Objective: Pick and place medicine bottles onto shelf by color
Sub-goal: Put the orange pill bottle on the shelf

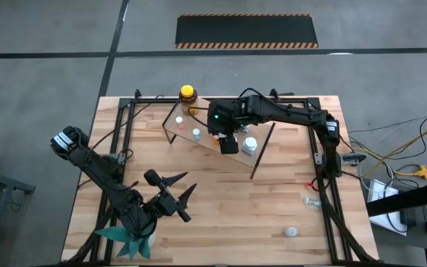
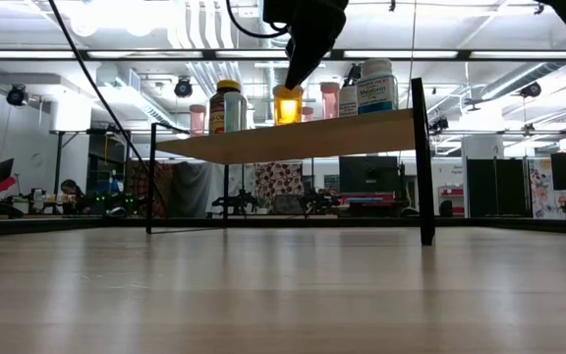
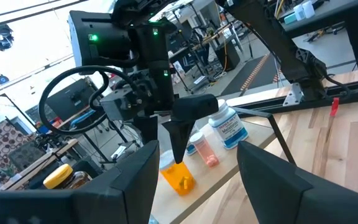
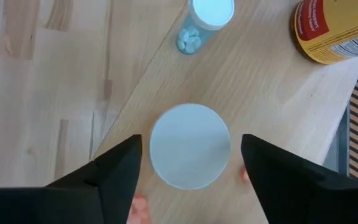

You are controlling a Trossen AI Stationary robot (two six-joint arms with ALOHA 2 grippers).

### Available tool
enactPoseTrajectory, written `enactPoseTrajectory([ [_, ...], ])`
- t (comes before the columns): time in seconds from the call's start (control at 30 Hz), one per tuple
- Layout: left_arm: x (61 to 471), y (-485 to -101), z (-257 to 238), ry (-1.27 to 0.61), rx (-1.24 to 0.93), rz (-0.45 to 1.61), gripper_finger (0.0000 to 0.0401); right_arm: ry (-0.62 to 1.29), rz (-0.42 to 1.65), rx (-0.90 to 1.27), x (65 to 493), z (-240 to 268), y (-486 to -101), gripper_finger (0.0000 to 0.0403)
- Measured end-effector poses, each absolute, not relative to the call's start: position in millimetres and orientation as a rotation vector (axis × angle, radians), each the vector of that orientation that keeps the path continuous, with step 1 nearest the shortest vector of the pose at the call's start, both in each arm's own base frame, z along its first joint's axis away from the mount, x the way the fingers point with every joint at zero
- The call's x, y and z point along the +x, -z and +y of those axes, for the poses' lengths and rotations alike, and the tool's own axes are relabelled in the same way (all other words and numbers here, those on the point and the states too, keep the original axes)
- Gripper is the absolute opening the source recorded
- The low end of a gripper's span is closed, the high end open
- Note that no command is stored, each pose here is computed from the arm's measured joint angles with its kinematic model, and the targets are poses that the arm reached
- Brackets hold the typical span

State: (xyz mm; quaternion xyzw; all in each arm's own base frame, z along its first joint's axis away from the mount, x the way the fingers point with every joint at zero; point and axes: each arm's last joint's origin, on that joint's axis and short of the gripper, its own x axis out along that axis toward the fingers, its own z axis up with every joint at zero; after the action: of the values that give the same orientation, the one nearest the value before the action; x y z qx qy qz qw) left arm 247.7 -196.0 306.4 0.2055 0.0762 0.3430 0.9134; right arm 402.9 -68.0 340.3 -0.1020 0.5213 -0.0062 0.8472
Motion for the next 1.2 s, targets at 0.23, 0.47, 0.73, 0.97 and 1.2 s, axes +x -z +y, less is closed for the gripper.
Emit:
enactPoseTrajectory([
  [0.23,248,-306,-196,-0.706,0.423,0.157,0.0199,0.017,1.073,-0.223,402,-67,-350,0.0263],
  [0.47,248,-306,-196,-0.706,0.439,0.163,0.0199,0.029,1.023,-0.244,400,-66,-366,0.0209],
  [0.73,248,-307,-196,-0.706,0.440,0.163,0.0199,0.018,1.051,-0.252,400,-66,-358,0.0088],
  [0.97,248,-307,-196,-0.705,0.440,0.163,0.0199,0.009,1.062,-0.263,402,-66,-352,0.0013],
  [1.2,248,-307,-196,-0.705,0.440,0.163,0.0199,0.007,1.073,-0.261,404,-67,-341,0.0009],
])
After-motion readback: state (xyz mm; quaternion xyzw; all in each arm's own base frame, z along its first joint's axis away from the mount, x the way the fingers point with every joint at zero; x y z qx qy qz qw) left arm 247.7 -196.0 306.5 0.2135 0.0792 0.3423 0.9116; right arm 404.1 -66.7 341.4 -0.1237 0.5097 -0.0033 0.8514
